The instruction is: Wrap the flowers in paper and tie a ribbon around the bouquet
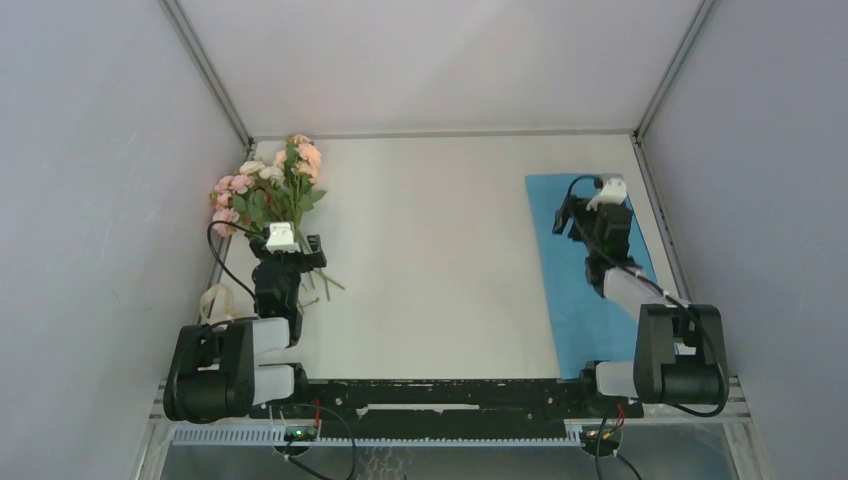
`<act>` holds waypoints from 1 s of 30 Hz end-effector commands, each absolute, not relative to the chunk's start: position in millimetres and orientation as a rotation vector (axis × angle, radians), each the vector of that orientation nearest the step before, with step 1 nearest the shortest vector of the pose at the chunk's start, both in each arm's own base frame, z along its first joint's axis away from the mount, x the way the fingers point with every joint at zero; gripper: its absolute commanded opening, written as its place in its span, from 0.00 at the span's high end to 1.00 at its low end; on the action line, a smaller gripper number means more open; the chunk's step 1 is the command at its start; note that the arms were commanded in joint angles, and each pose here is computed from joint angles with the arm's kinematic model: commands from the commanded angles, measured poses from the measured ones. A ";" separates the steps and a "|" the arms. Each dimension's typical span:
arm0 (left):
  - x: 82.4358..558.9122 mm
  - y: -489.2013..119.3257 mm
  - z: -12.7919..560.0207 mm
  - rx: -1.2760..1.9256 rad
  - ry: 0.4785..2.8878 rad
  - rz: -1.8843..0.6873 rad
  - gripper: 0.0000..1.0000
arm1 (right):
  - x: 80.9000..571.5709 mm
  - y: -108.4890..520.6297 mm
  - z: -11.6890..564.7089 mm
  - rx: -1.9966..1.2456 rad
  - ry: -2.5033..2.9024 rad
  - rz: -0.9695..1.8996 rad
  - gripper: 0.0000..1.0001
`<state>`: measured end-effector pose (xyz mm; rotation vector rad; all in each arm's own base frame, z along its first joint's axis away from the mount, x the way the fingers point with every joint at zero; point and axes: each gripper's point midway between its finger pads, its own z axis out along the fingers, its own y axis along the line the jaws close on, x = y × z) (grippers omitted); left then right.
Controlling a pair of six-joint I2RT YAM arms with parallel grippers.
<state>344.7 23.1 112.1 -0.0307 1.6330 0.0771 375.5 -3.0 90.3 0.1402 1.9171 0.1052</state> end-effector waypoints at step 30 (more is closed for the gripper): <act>333.7 -13.8 175.7 0.206 2.178 -0.205 0.27 | 390.2 33.0 46.3 -0.279 2.558 -1.107 0.24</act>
